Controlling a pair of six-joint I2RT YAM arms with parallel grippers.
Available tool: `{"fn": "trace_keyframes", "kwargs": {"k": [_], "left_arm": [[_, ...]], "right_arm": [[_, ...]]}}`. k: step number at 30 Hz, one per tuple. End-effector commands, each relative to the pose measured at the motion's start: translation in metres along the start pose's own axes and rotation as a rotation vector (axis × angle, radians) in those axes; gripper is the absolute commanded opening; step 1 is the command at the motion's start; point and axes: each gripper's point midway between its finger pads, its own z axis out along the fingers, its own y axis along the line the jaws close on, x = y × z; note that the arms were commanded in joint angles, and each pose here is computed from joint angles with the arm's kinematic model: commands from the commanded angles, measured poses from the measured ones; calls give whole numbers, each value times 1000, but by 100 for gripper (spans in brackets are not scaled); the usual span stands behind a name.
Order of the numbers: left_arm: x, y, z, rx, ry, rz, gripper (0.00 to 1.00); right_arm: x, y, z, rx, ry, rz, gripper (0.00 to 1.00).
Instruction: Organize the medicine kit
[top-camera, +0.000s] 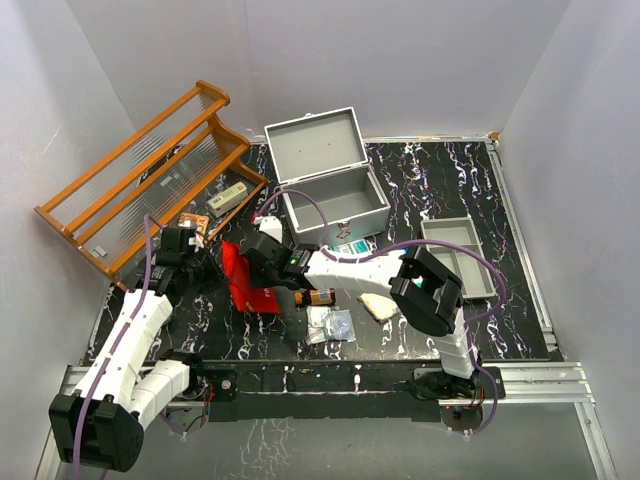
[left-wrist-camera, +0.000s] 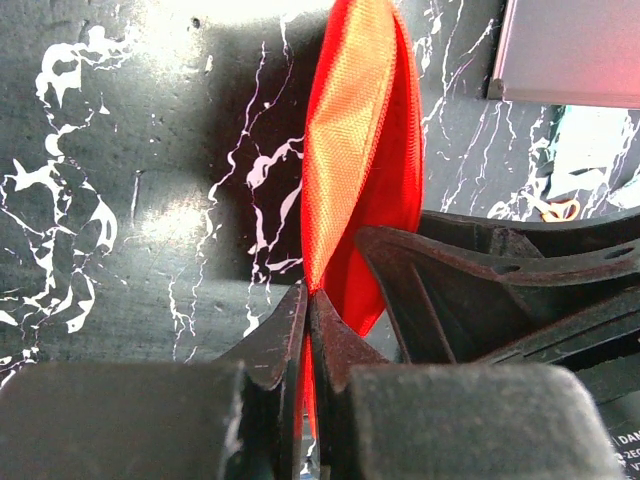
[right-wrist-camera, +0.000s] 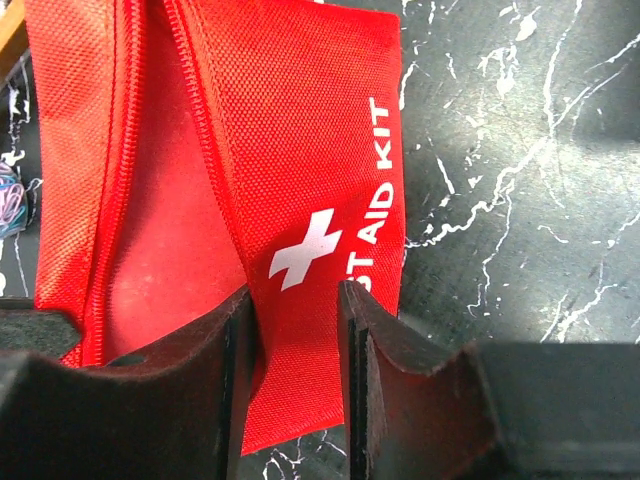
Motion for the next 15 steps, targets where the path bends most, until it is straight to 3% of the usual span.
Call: {"fn": "trace_keyframes", "kwargs": {"k": [1,6,8,11,13,15], "left_arm": [[-6,1,-6,-19,-18,9,0],[-5,-4,-7,1,-5,3,0],[-4,-5,-7,5,1,-6,14],[0,-6,-4,21,16,-19,42],[1,-9,-3,38,18,-24,53],[2,-10,-2,48,18,-36,57]], "right_arm": [[-32,10,-19,2,-90,19,33],[-26,24,-18,-81,-65,2,12],[-27,32,-24,-133,-64,4,4],[-29,42,-35,-199,-69,9,1],[-30,47,-42,-237,-71,10,1],[-30,49,-48,-259,-72,16,1]]}}
